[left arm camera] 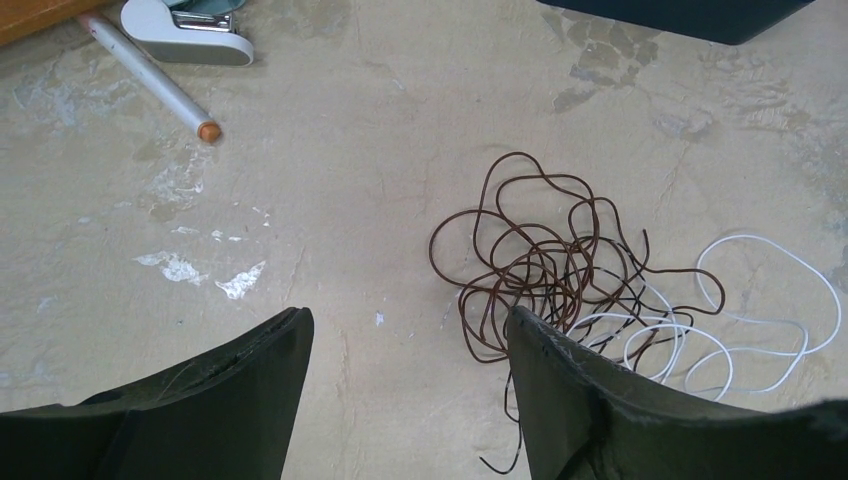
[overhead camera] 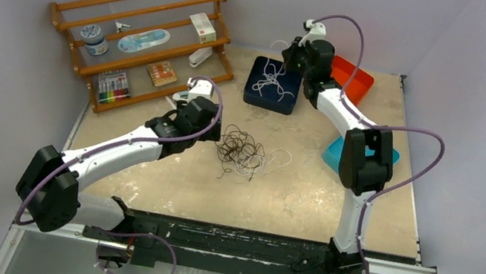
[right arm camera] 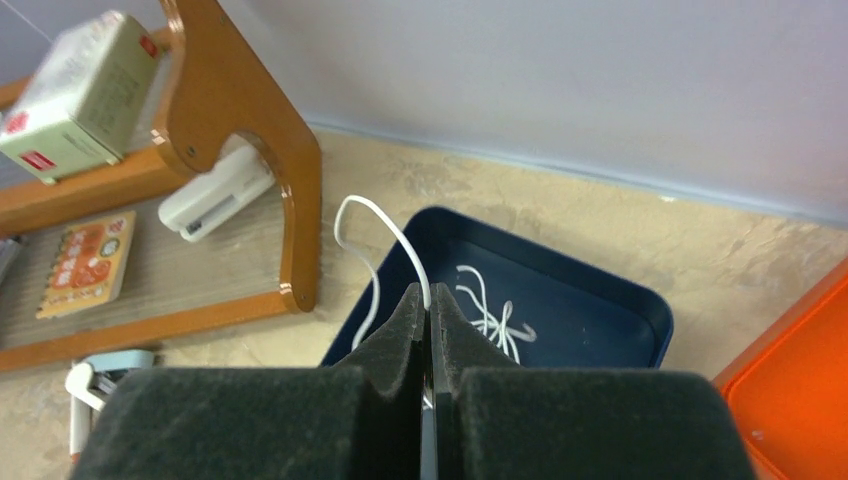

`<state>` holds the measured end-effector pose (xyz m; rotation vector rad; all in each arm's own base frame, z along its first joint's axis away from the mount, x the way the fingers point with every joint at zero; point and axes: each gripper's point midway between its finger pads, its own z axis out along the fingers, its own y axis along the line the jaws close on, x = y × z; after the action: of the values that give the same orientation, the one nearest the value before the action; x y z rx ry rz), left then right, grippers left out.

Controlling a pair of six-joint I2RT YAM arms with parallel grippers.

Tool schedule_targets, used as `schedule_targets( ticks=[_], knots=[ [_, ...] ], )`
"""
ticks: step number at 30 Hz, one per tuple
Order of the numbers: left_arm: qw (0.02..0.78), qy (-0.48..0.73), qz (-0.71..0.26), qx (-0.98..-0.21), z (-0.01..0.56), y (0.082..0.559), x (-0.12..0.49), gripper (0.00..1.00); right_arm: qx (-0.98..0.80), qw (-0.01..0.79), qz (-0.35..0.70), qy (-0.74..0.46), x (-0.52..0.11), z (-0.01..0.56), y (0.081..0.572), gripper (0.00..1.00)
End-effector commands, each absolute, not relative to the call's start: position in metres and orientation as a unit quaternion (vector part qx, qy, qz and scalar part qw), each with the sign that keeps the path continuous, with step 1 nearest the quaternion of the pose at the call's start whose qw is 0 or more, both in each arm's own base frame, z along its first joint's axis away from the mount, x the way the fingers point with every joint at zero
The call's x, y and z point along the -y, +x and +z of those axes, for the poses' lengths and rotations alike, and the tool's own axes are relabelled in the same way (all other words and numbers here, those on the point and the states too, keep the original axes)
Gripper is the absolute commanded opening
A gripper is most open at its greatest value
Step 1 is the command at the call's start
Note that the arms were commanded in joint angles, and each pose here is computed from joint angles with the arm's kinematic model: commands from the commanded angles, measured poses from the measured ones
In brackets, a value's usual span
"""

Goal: Untangle the cables

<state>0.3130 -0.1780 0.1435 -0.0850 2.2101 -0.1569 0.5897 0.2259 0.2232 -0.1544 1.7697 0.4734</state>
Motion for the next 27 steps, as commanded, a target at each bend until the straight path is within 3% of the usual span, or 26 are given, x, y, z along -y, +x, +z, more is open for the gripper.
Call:
schedule_targets(
  ticks=[1, 22, 27],
  knots=[
    [0.476, -0.056, -0.079, -0.874, 0.166, 0.318, 0.176, 0.71, -0.751, 0.617, 0.223, -0.071, -0.233, 0.234, 0.597, 0.00],
    [0.531, -0.086, -0.091, -0.838, 0.202, 0.324, 0.166, 0.81, -0.849, 0.489, 0.188, -0.064, -0.230, 0.100, 0.591, 0.00],
    [0.518, -0.079, -0.053, -0.850, 0.194, 0.324, 0.158, 0.82, -0.862, 0.474, 0.170, -0.057, -0.223, 0.090, 0.588, 0.06]
  ],
)
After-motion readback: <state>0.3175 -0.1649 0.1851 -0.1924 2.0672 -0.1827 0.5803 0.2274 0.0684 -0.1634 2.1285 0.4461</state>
